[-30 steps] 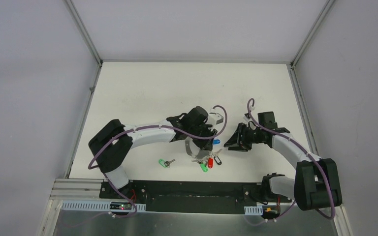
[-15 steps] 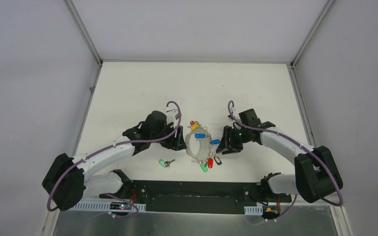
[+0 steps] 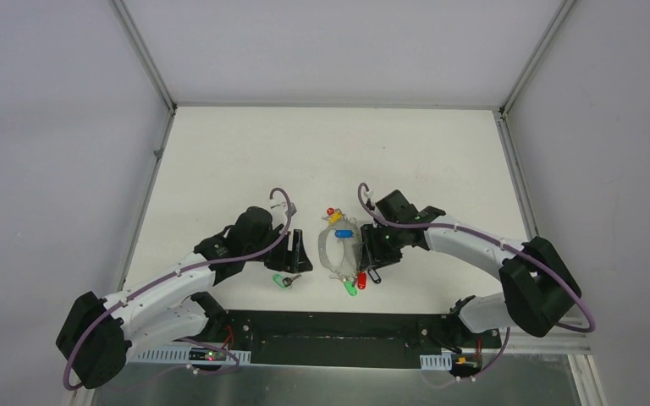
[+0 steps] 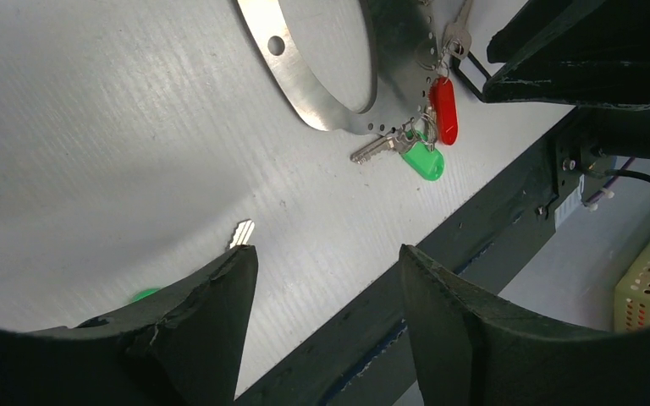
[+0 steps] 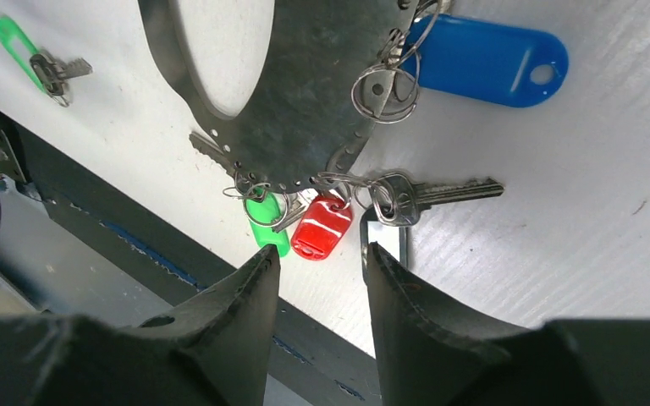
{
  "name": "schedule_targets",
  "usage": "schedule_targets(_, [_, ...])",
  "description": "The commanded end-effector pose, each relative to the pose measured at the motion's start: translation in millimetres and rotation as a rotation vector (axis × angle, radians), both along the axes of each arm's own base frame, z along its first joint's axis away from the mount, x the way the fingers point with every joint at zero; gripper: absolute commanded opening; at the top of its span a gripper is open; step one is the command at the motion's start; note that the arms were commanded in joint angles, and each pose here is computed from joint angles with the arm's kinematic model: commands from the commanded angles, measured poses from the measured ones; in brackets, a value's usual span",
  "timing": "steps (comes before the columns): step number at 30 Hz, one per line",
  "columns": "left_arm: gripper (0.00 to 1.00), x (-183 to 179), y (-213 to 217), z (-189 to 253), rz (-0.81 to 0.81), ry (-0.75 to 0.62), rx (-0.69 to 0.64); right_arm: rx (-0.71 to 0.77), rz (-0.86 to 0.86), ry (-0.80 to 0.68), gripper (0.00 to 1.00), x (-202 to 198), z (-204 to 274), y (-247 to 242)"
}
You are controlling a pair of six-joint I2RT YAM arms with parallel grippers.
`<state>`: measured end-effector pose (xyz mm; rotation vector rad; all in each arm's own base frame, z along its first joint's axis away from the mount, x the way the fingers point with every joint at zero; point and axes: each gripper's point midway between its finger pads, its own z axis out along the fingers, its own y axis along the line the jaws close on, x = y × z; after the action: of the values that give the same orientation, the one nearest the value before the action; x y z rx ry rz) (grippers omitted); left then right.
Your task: Put the keys on the keyring
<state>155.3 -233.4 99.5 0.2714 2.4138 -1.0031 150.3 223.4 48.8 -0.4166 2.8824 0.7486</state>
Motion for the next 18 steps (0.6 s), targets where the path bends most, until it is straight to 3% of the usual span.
schedule_targets(1, [0.63, 3.6, -11.7, 12.9, -0.024, -0.011, -0.056, -0.026, -0.002, -0.06, 0.45, 13.9, 2.8, 4.2])
schedule_targets(10, [0.56, 26.0, -55.7, 21.1, -0.1, -0.016, -0.147, 0.156, -0.083, -0.011, 0.45, 15.1, 16.1, 7.0])
schedule_targets(15, [0.42, 27.8, -98.8, 19.2, -0.25, -0.007, -0.143, 0.251, -0.187, 0.008, 0.45, 22.5, 26.0, -14.1])
schedule_targets(18, [0.41, 27.9, -124.7, 12.3, -0.328, 0.0, -0.113, 0.312, -0.263, 0.013, 0.45, 25.3, 31.5, -29.0])
